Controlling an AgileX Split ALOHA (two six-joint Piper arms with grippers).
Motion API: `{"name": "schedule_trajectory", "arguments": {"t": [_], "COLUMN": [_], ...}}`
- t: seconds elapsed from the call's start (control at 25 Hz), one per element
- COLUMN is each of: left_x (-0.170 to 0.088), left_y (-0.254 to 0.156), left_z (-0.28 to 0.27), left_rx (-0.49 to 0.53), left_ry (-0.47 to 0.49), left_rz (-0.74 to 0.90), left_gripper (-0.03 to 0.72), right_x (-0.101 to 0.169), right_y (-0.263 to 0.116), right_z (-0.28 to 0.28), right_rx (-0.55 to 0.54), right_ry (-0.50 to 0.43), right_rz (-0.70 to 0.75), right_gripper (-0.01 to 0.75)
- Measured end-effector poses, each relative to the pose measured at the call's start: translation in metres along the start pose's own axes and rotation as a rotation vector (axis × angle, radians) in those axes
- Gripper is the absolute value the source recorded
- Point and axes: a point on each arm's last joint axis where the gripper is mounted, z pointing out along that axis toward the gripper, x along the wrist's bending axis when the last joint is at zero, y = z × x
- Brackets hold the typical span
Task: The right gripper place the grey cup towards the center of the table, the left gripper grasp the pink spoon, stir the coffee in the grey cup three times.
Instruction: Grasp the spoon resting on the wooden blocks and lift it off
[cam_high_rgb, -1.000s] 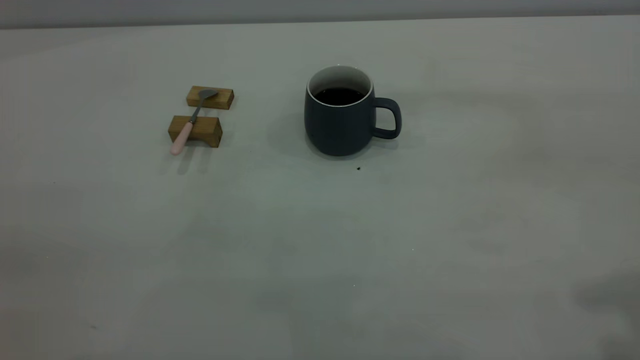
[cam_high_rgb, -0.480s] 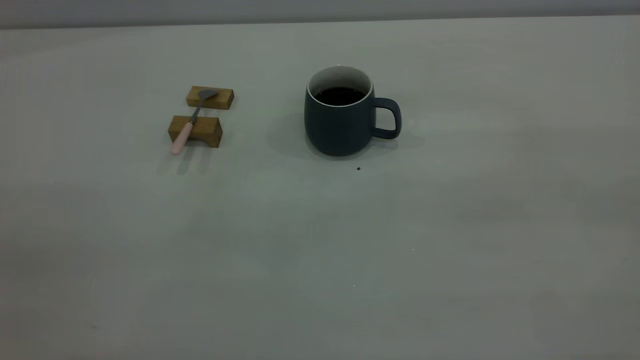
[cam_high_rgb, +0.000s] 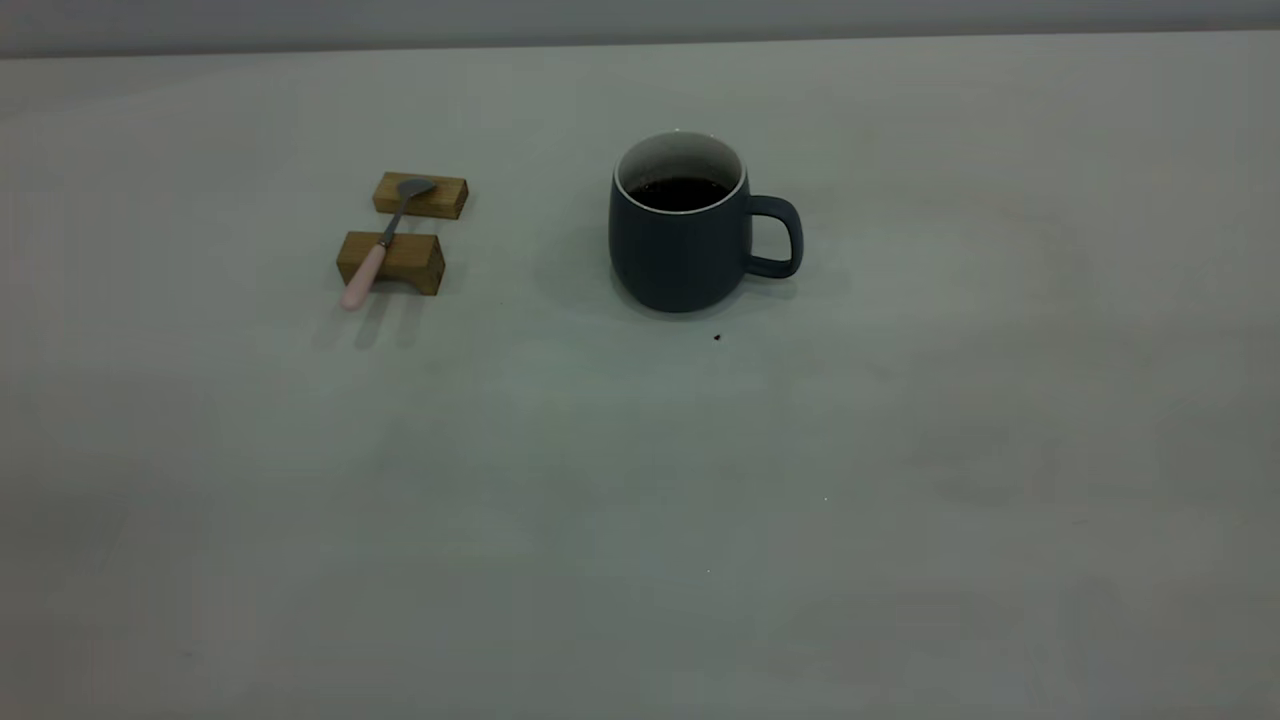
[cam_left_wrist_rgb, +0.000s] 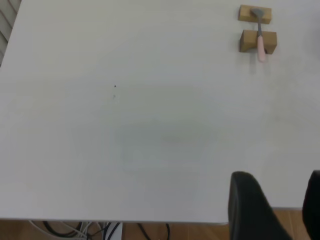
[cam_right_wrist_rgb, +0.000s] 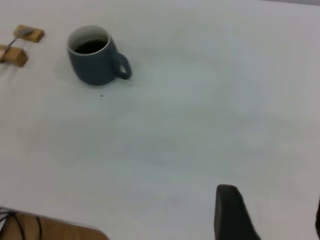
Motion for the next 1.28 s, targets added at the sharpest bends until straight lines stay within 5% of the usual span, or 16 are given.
{"name": "schedule_trajectory", "arguments": {"t": [1.28], "left_x": [0.0000], "left_y": [-0.0006], "left_z": [0.0011], "left_rx": [0.004], "left_ry": [0.000], "left_rz": [0.000], "left_gripper": [0.340], "right_x": [-0.0057], "right_y": [-0.0047], "right_z": [0.0034], "right_rx": [0.033], "right_ry": [-0.049], "right_rz": [0.056], "right_gripper": [0.438]}}
